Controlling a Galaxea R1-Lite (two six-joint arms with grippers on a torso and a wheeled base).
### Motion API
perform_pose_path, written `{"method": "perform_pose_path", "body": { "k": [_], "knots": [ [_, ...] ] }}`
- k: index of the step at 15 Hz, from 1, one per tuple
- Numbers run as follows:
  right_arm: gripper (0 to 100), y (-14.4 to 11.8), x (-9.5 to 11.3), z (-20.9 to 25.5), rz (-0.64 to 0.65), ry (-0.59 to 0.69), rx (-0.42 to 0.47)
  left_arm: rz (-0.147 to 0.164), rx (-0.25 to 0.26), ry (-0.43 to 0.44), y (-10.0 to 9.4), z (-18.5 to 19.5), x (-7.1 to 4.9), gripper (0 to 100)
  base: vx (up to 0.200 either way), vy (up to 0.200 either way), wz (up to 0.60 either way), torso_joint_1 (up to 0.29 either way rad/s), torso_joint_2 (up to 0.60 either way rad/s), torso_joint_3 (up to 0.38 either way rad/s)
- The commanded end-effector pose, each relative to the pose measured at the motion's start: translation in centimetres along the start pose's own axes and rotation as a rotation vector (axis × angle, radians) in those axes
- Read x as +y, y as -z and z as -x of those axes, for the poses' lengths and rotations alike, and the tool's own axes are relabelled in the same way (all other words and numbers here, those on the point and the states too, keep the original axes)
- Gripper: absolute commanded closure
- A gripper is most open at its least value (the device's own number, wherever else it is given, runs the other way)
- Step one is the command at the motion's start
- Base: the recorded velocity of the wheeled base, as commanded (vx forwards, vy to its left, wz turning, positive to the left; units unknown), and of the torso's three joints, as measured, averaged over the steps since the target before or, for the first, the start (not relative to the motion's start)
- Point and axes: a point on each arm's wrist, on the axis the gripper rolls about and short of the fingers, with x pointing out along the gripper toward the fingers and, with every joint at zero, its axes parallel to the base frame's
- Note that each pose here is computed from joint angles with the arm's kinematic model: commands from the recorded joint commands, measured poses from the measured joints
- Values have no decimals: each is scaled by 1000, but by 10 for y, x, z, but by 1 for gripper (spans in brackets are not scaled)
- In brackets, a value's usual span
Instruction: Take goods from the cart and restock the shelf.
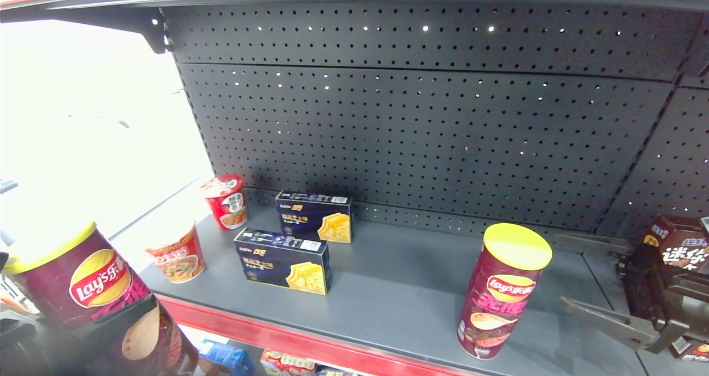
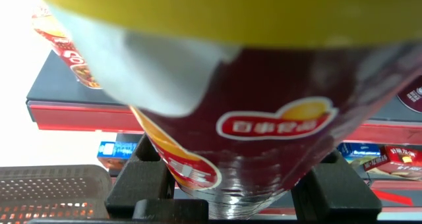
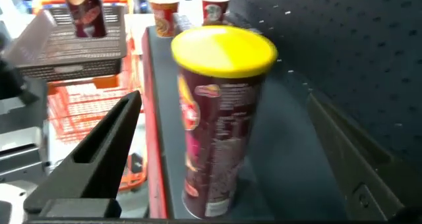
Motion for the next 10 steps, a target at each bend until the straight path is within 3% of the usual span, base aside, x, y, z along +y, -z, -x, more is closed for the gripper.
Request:
{"method": "perform_pose_path", "body": {
  "k": [1, 6, 10],
  "knots": [
    [0, -12, 4, 11, 54, 49, -20, -1, -6, 1, 0, 1, 0, 100, 0, 0, 0, 0, 0, 0],
    [0, -57, 16, 21, 158, 86, -68, -4, -14, 3, 5, 7, -1, 100, 0, 0, 0, 0, 0, 0],
    [0, -69, 49, 36, 62, 321, -33, -5, -16, 8, 11, 11, -2, 100, 0, 0, 0, 0, 0, 0]
  ]
}}
